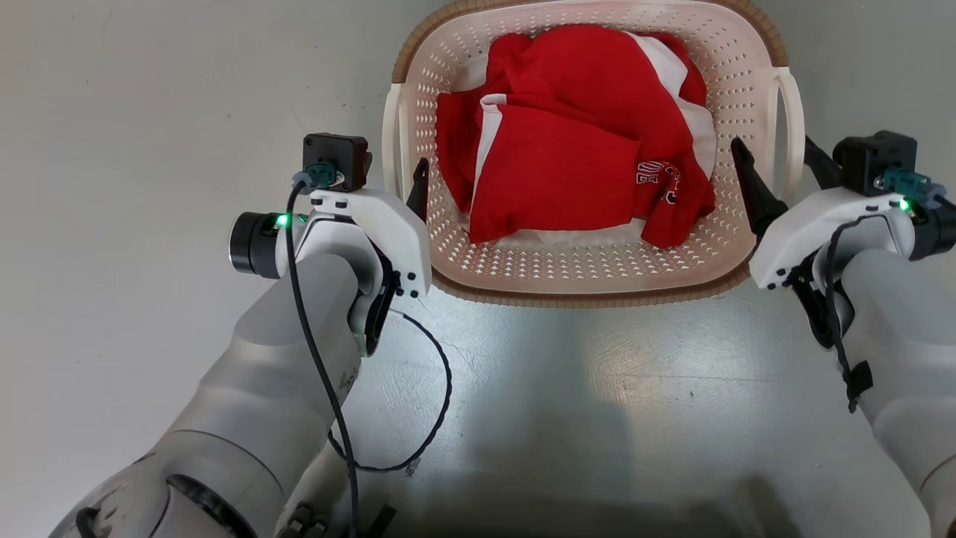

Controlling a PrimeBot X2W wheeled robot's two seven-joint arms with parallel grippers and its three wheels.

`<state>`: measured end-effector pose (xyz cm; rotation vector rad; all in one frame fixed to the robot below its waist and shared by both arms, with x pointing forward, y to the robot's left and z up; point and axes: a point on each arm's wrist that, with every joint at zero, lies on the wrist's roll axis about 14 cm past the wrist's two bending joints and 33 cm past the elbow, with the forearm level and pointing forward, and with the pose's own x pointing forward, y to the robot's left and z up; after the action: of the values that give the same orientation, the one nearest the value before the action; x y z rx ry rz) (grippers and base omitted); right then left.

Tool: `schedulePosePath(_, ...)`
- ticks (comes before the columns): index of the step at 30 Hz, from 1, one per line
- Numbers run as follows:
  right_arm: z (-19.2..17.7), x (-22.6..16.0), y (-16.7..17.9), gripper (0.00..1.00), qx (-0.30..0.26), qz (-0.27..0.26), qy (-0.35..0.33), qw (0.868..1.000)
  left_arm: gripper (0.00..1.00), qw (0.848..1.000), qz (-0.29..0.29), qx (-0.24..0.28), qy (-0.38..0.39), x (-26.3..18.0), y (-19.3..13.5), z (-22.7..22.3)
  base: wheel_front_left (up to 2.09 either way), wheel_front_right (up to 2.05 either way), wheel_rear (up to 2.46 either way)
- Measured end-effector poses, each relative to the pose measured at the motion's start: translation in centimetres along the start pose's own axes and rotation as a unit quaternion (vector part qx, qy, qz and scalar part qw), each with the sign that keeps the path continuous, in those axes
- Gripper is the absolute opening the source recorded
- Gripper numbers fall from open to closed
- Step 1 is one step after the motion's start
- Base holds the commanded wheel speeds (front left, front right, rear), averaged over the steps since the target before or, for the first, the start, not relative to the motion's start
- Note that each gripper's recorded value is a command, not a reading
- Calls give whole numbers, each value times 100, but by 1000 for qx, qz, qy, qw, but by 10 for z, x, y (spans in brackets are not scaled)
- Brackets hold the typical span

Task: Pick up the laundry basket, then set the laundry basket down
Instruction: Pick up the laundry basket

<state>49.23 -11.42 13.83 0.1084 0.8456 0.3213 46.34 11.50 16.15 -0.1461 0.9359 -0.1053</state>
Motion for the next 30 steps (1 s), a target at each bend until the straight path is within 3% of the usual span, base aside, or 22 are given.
schedulePosePath(30, 15, 8, 3, 100, 5, 2, 5, 1000, 100, 999, 1, 26, 45, 5, -6, -3, 0, 0, 0)
